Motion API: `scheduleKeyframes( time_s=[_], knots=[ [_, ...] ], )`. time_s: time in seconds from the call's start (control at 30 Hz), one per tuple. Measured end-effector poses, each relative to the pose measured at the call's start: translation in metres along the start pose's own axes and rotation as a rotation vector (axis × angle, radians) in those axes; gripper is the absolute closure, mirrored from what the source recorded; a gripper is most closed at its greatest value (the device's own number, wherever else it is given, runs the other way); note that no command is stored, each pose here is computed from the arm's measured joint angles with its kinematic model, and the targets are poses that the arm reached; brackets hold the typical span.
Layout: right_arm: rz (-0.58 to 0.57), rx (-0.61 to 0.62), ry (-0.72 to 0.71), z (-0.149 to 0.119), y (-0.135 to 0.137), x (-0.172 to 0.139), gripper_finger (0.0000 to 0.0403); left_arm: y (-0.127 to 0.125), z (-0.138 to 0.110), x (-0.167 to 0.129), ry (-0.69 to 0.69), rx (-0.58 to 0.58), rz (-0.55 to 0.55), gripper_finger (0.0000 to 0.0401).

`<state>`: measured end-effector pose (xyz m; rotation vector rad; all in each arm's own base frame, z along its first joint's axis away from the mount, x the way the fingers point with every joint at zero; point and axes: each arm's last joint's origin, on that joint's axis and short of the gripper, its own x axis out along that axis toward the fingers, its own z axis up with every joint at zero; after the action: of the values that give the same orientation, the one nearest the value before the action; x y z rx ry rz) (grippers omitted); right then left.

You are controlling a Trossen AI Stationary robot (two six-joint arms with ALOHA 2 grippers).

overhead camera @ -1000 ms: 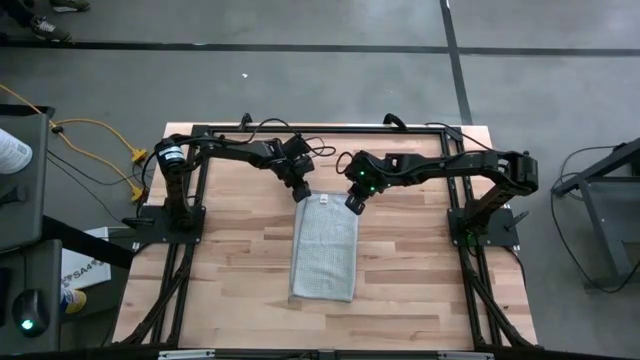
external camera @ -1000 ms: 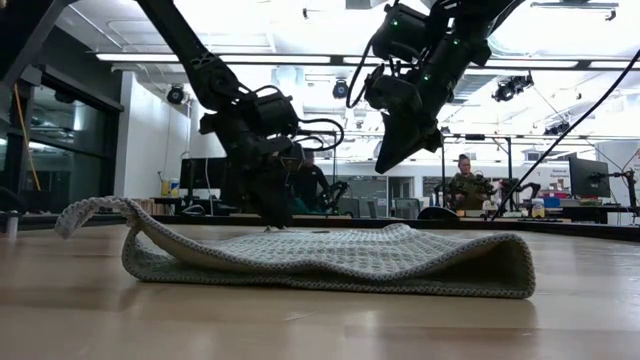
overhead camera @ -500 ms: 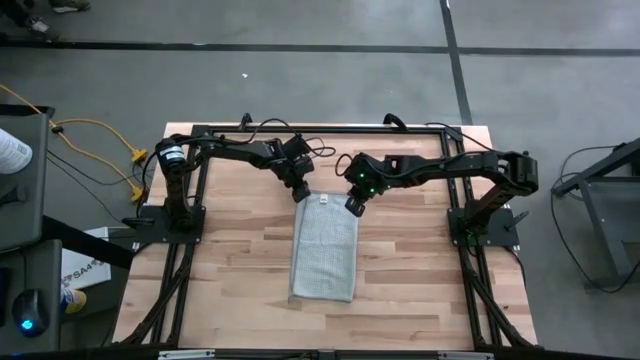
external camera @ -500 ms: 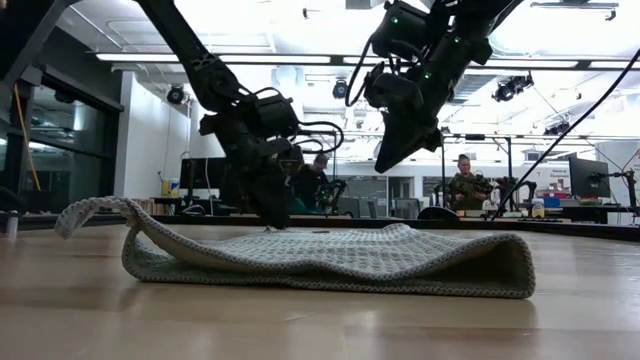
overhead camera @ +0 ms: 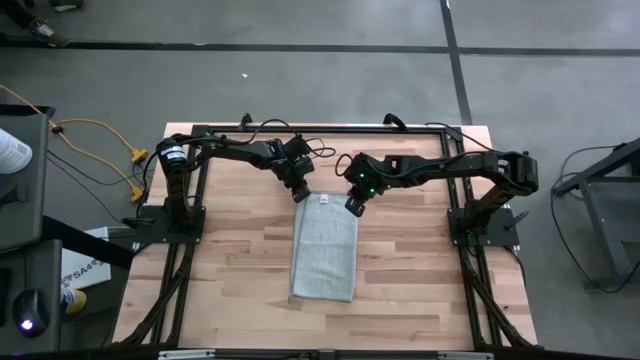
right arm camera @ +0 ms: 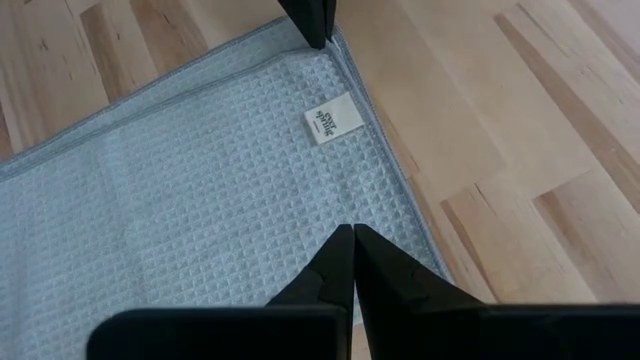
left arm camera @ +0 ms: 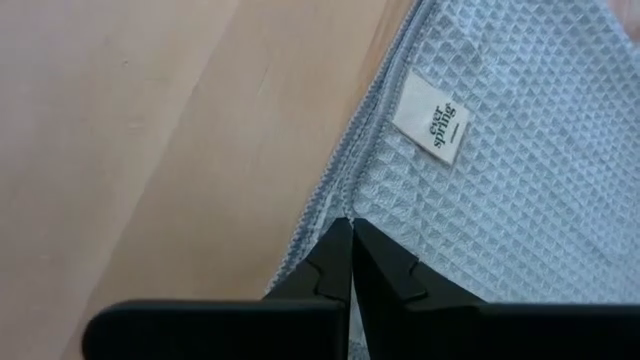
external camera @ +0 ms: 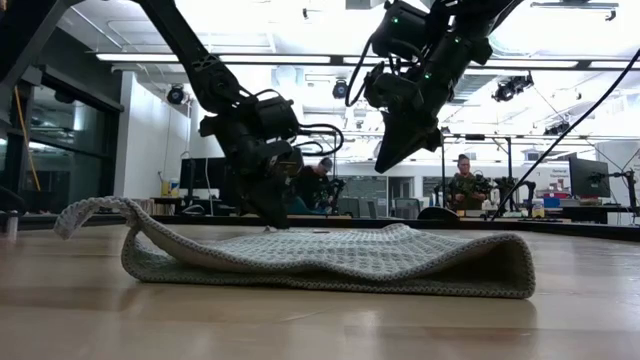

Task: Fold microfiber towels
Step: Fold the gray towel

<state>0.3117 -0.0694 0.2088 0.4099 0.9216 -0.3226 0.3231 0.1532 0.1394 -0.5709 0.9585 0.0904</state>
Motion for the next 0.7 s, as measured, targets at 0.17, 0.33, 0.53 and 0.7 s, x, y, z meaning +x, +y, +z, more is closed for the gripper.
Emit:
scheduleKeyframes(
  time_s=[0.17,0.33,0.53,0.7],
  knots=[
    [0.000,0.000,0.000,0.000,0.000,0.000,0.0401,0.000,-0.003,0.000,0.025,-0.012,-0.002,0.0399],
    [0.000,-0.003,0.000,0.000,0.000,0.000,0.0401,0.000,-0.004,0.000,0.036,-0.017,-0.005,0.0400],
    [0.000,-0.003,0.000,0.000,0.000,0.000,0.0401,-0.004,0.009,-0.006,0.012,0.015,-0.006,0.0400],
    [0.000,-0.003,0.000,0.000,0.000,0.000,0.0401,-0.008,0.018,-0.013,0.037,0.015,-0.001,0.0400]
  ],
)
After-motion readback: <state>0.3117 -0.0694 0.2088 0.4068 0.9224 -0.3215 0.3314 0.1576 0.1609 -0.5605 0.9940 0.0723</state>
